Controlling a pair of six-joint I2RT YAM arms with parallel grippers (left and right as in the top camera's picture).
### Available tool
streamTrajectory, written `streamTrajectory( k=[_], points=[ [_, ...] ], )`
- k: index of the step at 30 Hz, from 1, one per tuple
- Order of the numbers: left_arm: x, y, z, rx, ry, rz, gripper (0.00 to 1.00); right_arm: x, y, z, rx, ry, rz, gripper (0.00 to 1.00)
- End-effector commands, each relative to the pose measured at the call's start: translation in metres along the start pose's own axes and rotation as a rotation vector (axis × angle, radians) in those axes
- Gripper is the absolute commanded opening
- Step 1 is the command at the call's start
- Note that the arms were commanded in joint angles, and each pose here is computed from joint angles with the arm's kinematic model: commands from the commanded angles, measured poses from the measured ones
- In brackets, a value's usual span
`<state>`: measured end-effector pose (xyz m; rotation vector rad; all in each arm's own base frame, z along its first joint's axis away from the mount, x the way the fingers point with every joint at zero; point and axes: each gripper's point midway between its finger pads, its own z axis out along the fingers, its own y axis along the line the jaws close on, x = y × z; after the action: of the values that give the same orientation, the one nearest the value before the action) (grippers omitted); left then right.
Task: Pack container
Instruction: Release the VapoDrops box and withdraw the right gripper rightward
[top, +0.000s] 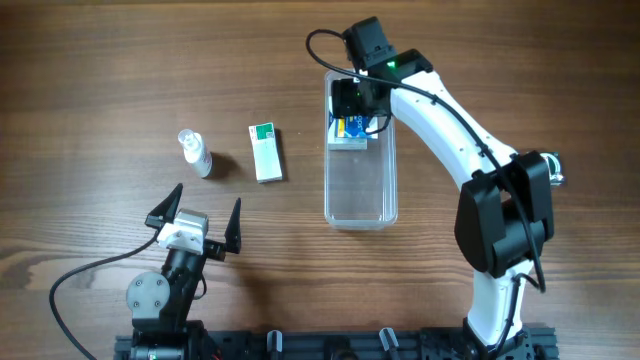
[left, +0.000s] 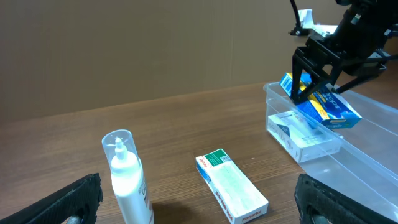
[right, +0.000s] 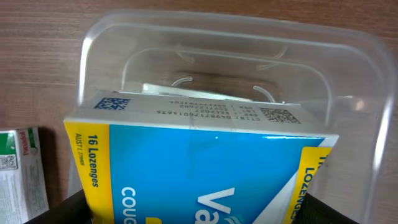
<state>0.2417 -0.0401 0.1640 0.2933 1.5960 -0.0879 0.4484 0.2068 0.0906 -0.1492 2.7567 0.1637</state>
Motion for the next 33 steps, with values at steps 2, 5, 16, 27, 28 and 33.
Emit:
streamTrajectory(
  k=[2, 5, 16, 27, 28, 33],
  points=[
    [0.002, 0.0, 0.0, 0.002, 0.001, 0.001, 1.0, 0.008, 0.009, 0.009, -0.009, 0.03, -0.004, 0.8],
    [0.002, 0.0, 0.0, 0.002, 0.001, 0.001, 1.0, 0.01, 0.009, 0.009, -0.007, 0.035, -0.005, 0.8],
    [0.002, 0.0, 0.0, 0.002, 0.001, 0.001, 1.0, 0.012, 0.008, 0.009, -0.005, 0.043, -0.005, 0.84],
    [0.002, 0.0, 0.0, 0.002, 0.001, 0.001, 1.0, -0.001, 0.011, -0.013, -0.013, 0.013, -0.032, 0.85],
    [0.002, 0.0, 0.0, 0.002, 0.001, 0.001, 1.0, -0.017, 0.013, -0.036, -0.027, -0.042, -0.033, 0.87],
    [0.002, 0.0, 0.0, 0.002, 0.001, 0.001, 1.0, -0.054, -0.07, -0.155, 0.136, -0.23, 0.072, 0.93]
  ],
)
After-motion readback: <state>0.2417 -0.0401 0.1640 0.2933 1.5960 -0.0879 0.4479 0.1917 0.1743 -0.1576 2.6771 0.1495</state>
